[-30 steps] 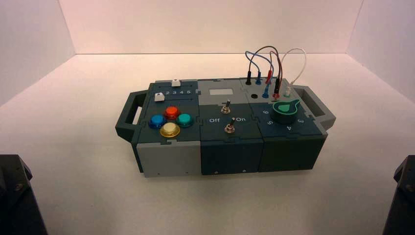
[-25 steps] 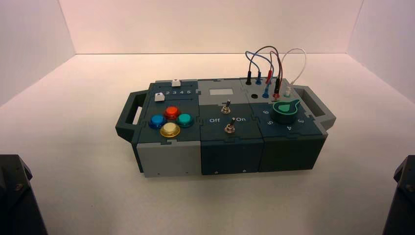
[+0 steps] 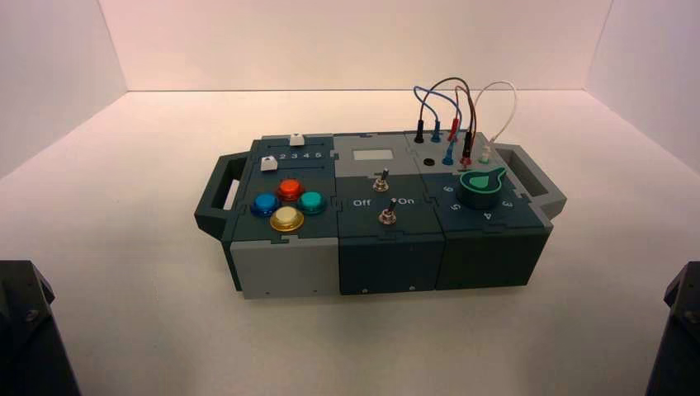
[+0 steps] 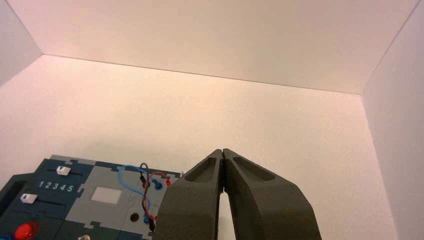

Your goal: Flip the bottom switch off with the right gripper.

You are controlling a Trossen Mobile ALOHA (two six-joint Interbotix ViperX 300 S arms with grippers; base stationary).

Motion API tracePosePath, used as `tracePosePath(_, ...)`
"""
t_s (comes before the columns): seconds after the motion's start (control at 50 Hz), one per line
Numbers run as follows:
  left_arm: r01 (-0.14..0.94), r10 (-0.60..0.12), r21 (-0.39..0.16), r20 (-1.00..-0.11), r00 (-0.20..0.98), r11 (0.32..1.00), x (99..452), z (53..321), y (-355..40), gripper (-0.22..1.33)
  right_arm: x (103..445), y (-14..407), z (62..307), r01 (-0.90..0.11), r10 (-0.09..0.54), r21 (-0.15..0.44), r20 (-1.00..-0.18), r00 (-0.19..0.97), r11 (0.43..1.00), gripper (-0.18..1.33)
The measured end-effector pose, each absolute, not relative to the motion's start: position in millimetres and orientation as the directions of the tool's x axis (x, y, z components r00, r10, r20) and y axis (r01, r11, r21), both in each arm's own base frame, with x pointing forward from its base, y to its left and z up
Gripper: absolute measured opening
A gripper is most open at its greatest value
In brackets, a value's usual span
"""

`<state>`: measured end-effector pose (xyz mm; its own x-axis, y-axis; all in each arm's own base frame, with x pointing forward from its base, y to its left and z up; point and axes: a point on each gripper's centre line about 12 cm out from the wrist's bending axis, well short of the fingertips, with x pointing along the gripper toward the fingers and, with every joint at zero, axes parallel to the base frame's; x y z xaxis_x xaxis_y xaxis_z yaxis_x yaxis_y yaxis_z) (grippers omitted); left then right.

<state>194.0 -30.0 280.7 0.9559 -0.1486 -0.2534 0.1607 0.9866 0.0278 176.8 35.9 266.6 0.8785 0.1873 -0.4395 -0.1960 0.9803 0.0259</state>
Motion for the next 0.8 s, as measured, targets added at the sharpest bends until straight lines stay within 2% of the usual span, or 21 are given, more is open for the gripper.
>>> tracePosePath(0.18,0.165,-0.148,0.022,-0.337,0.93,0.986,191,273,-30,-0.16,175,37,263,-0.197,0.196,0.046,-0.465,0.863,0.979,-0.15)
tracePosePath(0.48,0.172,-0.145,-0.001,-0.544,0.827,0.985,179,255,-30,-0.16,177,43,252,-0.215,0.213,0.063,-0.551,0.807,0.975,-0.15)
tracePosePath(0.56,0.179,-0.151,-0.007,-0.565,0.811,0.984,178,252,-31,-0.16,179,43,250,-0.216,0.213,0.065,-0.573,0.792,0.974,-0.15)
tracePosePath(0.64,0.214,-0.183,-0.03,-0.636,0.75,0.976,175,243,-39,-0.16,183,45,243,-0.213,0.211,0.071,-0.614,0.76,0.974,-0.15)
tracePosePath(0.8,0.28,-0.251,-0.079,-0.713,0.655,0.957,175,232,-58,-0.16,190,53,240,-0.236,0.23,0.081,-0.66,0.716,0.968,-0.15)
